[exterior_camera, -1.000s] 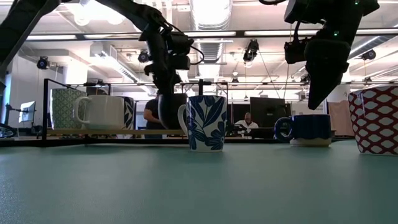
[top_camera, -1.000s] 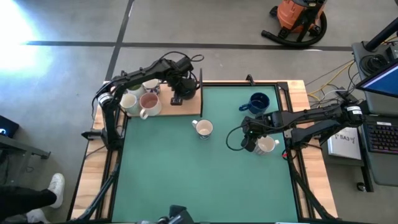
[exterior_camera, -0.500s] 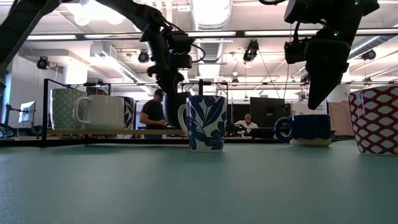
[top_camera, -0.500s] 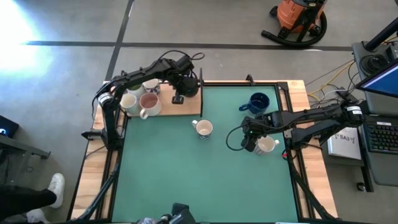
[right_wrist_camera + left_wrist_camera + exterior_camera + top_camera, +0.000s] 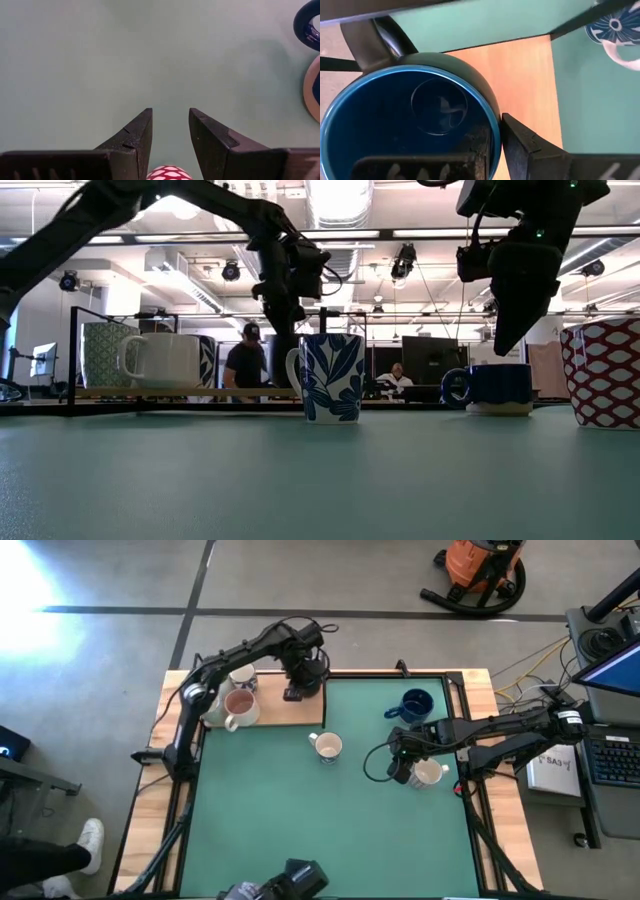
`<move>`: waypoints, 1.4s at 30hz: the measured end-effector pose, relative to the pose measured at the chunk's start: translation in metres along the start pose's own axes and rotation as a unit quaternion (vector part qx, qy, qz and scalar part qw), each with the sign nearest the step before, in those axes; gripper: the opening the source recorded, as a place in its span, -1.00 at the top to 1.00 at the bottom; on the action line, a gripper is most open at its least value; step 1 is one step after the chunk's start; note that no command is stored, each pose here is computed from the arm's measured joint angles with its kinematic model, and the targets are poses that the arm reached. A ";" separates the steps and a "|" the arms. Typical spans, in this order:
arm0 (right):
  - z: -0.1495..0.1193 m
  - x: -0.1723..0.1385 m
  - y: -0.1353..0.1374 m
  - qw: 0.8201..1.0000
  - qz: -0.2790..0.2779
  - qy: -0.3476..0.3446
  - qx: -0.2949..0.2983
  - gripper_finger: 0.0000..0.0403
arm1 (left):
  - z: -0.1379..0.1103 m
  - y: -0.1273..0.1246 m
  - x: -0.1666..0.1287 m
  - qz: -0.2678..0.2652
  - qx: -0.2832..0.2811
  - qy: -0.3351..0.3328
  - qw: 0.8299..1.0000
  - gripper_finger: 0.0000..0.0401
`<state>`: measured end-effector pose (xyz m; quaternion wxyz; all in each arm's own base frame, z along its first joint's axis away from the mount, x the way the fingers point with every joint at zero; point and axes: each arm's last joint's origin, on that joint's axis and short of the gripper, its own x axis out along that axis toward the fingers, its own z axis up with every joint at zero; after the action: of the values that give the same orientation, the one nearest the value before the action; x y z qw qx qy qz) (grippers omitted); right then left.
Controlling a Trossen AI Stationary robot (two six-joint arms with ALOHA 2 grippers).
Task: Place coffee mugs
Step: Put the black-blue mug on the shelf
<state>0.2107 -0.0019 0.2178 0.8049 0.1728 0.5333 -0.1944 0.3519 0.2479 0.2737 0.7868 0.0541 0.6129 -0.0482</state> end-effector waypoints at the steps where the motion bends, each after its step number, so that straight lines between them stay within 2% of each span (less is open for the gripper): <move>1: 0.000 0.000 0.000 1.000 0.000 0.000 0.000 0.41 | 0.002 0.002 0.001 0.000 -0.001 0.000 1.000 0.91; 11: 0.000 0.000 0.000 1.000 0.000 0.000 0.000 0.41 | 0.010 0.020 0.000 0.014 -0.007 -0.020 1.000 0.91; 24: 0.001 0.000 0.000 1.000 0.003 -0.005 0.001 0.41 | 0.004 0.024 0.000 0.007 -0.020 -0.015 1.000 0.86; 33: 0.002 0.000 0.001 1.000 0.005 -0.009 0.002 0.41 | 0.002 0.026 -0.001 0.010 -0.052 -0.019 0.998 0.73; 42: 0.002 0.000 0.001 1.000 0.005 -0.010 0.002 0.41 | 0.003 0.019 -0.021 -0.020 -0.072 -0.044 0.996 0.66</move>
<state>0.2127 -0.0020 0.2186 0.8108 0.1752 0.5243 -0.1925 0.3522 0.2666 0.2953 0.8137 -0.0177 0.5806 -0.0221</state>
